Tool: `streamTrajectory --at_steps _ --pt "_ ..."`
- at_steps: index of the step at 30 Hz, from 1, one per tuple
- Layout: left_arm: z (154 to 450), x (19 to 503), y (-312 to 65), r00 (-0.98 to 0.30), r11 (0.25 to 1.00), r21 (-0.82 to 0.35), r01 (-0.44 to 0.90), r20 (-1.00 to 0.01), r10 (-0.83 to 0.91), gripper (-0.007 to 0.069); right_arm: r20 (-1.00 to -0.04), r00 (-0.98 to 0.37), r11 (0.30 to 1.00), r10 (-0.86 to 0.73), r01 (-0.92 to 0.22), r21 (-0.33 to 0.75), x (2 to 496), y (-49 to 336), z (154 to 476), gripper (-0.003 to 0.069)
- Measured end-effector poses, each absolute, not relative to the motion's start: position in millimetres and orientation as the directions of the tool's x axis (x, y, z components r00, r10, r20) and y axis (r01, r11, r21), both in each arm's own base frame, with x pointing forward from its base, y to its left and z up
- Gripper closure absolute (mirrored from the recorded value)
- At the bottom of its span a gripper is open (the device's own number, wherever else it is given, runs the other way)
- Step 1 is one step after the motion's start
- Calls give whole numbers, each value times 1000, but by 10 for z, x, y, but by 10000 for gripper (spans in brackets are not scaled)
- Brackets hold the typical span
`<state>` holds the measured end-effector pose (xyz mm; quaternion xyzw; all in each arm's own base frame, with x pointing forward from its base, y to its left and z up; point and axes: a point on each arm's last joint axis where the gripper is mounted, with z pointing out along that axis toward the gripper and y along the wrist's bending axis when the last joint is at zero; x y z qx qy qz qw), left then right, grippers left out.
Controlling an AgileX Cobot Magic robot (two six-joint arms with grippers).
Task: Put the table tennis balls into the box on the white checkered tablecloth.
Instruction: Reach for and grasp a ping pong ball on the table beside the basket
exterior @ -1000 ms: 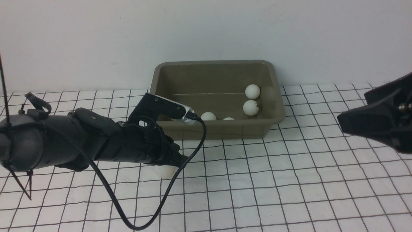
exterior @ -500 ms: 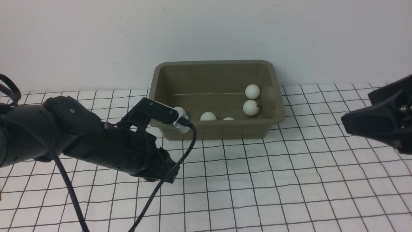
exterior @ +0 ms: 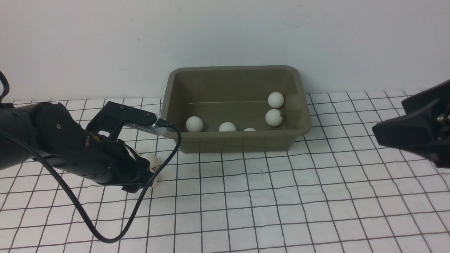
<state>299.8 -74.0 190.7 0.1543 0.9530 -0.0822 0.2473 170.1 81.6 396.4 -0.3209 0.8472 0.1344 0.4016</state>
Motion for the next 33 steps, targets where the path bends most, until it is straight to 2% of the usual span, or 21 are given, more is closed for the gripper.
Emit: streamTrajectory --at_steps 11,18,20,24,33 --pt "1538 3185 -744 -842 959 -74 274 -500 202 175 -767 -472 758 -435 -652 -29 1701 816 3965 197" --pt "1450 3246 -737 -833 966 -62 253 -522 184 175 -767 -474 756 -432 -654 -22 1697 820 3964 197" --pt "1449 3258 -735 -827 967 -58 249 -532 181 186 -767 -474 756 -432 -654 -22 1697 820 3964 197" --pt "1450 3261 -734 -826 967 -57 248 -535 180 289 -767 -474 756 -432 -654 -21 1697 821 3964 197" --pt "1454 3243 -738 -834 966 -64 252 -521 183 290 -768 -473 754 -433 -656 -21 1696 823 3965 197"
